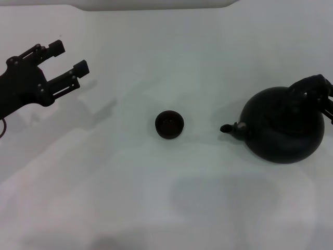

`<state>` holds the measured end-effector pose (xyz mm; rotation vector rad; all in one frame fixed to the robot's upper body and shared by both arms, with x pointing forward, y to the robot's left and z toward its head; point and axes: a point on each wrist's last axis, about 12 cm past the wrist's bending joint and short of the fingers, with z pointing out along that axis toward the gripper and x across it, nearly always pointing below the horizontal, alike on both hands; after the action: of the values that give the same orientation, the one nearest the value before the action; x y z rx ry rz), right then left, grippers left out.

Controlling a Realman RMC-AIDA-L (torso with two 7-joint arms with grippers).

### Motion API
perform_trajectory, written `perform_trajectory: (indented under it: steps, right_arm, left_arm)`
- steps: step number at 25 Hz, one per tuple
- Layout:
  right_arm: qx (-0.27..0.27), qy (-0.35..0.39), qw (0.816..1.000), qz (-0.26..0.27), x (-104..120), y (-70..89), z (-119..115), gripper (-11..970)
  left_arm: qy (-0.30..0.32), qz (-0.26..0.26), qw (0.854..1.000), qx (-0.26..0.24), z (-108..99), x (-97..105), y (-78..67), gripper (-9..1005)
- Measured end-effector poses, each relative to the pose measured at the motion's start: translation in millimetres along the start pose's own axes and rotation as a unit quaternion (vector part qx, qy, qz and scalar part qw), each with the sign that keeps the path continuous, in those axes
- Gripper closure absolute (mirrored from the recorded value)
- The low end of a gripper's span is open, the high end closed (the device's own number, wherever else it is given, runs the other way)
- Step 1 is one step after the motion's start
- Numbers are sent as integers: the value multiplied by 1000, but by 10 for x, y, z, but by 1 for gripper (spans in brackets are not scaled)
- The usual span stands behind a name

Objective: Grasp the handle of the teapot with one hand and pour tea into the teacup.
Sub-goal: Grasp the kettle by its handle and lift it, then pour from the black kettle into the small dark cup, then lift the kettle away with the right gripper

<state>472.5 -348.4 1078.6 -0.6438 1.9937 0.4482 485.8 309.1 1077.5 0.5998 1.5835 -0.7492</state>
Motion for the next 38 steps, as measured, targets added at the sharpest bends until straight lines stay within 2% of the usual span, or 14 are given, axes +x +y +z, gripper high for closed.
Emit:
perform_trajectory:
  steps: [3,9,16,24,30,38]
  right_arm:
    - [3,5,1000,-5,9,-7,-17,726]
    - [3,12,999,-37,44,-1,-24,807]
    - [-13,3,998,-62,-35,68,74,839]
    - [-21,-35,996,-78,-287,85,151,851]
    - [-36,-68,993,-89,-491,203,284,851]
    - [16,-78,984,-159,-765,479,733,850]
  left_arm:
    - [-2,-1,1000,0,-5,-1,-3,232]
    - [-3,-1,1000,1,8,-5,-4,231]
    - [-1,-9,1000,-7,-24,32,2,231]
    - [2,-19,1000,-12,-54,82,-3,232]
    - [1,-20,999,-31,-125,155,23,233]
    - [2,-39,996,-75,-266,337,60,236]
